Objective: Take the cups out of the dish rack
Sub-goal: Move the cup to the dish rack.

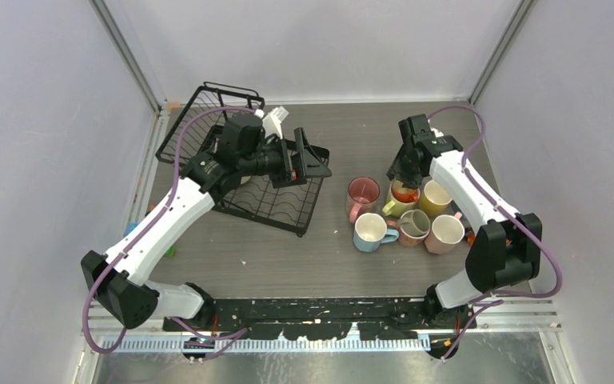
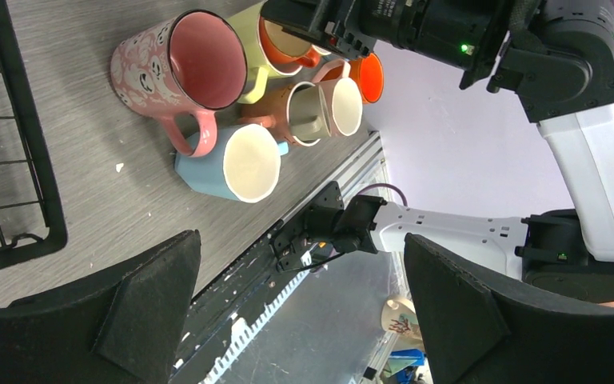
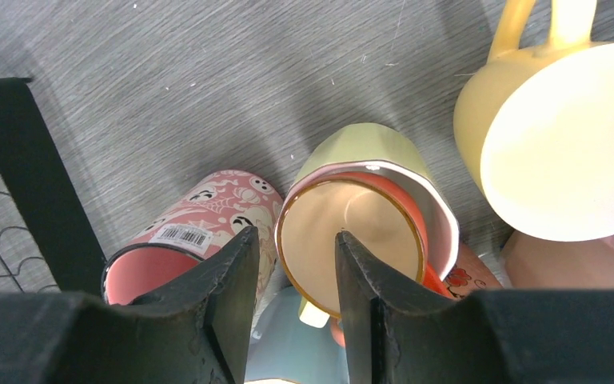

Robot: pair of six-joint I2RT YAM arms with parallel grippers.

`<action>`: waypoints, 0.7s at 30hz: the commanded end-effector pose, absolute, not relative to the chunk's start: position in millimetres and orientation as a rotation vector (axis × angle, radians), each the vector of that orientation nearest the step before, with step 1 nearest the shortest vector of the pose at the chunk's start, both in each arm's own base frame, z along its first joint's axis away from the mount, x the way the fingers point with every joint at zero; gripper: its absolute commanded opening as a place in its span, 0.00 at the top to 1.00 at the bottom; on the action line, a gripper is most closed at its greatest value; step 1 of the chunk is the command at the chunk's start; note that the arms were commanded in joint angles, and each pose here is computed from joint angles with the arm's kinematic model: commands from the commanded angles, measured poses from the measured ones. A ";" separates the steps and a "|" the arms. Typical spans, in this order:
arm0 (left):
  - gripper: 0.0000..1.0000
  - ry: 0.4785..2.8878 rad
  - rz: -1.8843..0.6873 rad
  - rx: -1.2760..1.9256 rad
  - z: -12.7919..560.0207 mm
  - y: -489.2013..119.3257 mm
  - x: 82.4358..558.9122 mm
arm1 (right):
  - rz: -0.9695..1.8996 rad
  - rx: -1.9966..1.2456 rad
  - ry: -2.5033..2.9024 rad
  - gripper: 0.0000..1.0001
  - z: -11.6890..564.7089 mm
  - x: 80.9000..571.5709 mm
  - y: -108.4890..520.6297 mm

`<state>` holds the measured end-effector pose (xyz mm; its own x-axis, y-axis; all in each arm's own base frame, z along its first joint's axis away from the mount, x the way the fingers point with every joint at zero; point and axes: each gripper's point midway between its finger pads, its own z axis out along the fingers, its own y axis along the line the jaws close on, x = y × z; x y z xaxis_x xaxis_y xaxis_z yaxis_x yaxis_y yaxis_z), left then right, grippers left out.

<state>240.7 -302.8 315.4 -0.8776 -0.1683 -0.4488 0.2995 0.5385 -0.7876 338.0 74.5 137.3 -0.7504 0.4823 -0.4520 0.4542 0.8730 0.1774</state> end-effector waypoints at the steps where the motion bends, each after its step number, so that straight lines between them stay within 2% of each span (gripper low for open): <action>1: 0.00 2.257 -1.310 0.142 327.0 -304.0 242.0 | 0.105 0.689 2.438 0.54 175.8 343.6 69.4; 12: 0.00 2.243 -1.247 0.153 335.3 -294.7 241.6 | 0.180 0.671 2.361 0.48 216.5 333.8 72.3; 17: 0.00 2.236 -1.150 0.142 338.2 -282.1 244.5 | 0.258 0.615 2.319 0.40 241.5 330.0 88.3; 21: 0.00 2.233 -1.037 0.120 338.2 -266.4 248.0 | 0.308 0.534 2.302 0.27 256.4 330.4 113.6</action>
